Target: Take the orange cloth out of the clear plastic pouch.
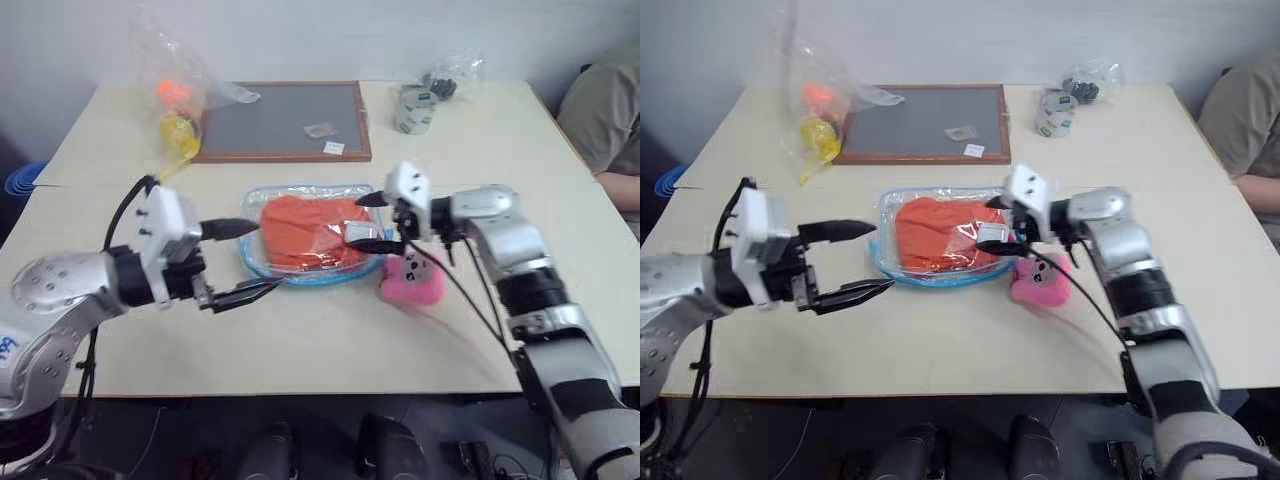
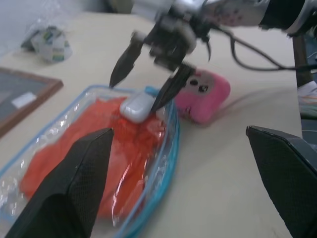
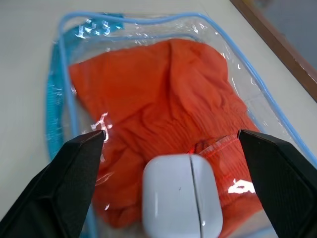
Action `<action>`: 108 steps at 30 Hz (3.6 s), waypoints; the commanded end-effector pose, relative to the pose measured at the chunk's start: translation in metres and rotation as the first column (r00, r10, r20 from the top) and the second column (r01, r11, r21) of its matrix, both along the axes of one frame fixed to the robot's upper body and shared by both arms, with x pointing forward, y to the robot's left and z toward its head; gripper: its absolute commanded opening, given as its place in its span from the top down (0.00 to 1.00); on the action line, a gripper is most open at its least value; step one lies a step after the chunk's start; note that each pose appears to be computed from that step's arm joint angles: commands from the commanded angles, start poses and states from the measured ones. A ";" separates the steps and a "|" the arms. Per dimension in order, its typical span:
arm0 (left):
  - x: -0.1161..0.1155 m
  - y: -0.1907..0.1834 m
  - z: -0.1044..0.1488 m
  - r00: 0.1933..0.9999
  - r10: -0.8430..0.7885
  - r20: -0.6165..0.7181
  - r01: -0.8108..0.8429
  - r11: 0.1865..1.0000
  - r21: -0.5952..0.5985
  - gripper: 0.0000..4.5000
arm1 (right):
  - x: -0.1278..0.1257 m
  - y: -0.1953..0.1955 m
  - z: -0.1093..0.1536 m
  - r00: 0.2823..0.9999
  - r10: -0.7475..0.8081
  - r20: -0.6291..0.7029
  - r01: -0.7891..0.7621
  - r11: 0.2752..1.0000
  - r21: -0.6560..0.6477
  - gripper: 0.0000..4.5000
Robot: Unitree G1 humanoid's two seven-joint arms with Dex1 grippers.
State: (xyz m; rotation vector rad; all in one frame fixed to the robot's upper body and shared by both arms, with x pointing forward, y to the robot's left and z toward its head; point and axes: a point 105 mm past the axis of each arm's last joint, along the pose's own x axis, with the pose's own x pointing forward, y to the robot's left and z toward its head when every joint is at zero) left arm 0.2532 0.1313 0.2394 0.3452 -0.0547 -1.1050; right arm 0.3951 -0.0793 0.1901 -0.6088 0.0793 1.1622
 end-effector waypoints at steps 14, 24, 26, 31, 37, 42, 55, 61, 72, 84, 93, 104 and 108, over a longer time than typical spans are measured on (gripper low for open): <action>0.009 -0.001 -0.010 0.998 0.046 0.031 -0.047 0.999 0.026 0.00 | 0.013 -0.021 -0.022 0.998 -0.063 -0.003 0.062 0.992 -0.108 0.34; 0.008 -0.022 -0.005 0.998 -0.061 0.012 0.061 0.998 -0.024 0.00 | 0.007 -0.054 0.006 0.983 -0.183 0.001 0.183 0.981 0.059 0.48; 0.006 -0.034 -0.006 0.992 -0.123 -0.003 0.123 0.992 -0.031 0.00 | 0.005 -0.094 0.016 0.947 -0.320 -0.001 0.319 0.944 0.089 0.48; 0.003 -0.057 -0.009 0.967 -0.253 -0.022 0.252 0.967 -0.042 0.00 | -0.035 -0.205 0.009 0.806 -0.591 -0.020 0.592 0.806 0.014 0.48; 0.007 -0.064 -0.010 0.946 -0.319 -0.051 0.315 0.947 -0.064 0.00 | -0.102 -0.276 -0.030 0.623 -0.772 -0.122 0.766 0.635 -0.104 0.48; 0.010 -0.067 -0.010 0.936 -0.350 -0.044 0.348 0.936 -0.045 0.00 | -0.122 -0.284 -0.046 0.523 -0.823 -0.222 0.835 0.547 -0.062 0.20; 0.009 -0.050 -0.014 0.957 -0.289 -0.021 0.289 0.957 0.010 0.00 | -0.117 -0.230 0.019 0.812 -0.569 -0.130 0.570 0.821 -0.028 0.01; 0.000 -0.038 -0.014 0.964 -0.264 -0.021 0.265 0.963 0.046 0.00 | -0.101 -0.149 0.006 0.942 -0.301 -0.150 0.306 0.952 0.014 0.01; -0.007 -0.034 -0.010 0.979 -0.206 -0.003 0.205 0.976 0.066 0.00 | -0.073 -0.116 -0.039 0.934 -0.279 -0.225 0.290 0.957 0.015 0.22; -0.009 -0.029 -0.007 0.985 -0.175 -0.005 0.175 0.982 0.065 0.00 | -0.130 -0.093 -0.040 0.930 0.016 -0.367 0.012 0.997 0.074 1.00; -0.004 -0.032 -0.004 0.983 -0.185 0.002 0.184 0.981 0.064 0.00 | -0.117 -0.049 -0.069 0.962 -0.044 -0.270 0.060 0.997 0.053 1.00; 0.001 -0.054 -0.028 0.962 -0.270 -0.041 0.273 0.954 0.123 0.00 | -0.123 -0.037 -0.074 0.944 -0.046 -0.325 0.066 0.997 0.049 0.39; 0.003 -0.075 -0.044 0.933 -0.357 -0.042 0.359 0.917 0.175 0.00 | -0.131 -0.038 -0.052 0.959 -0.004 -0.283 0.025 0.997 0.069 0.15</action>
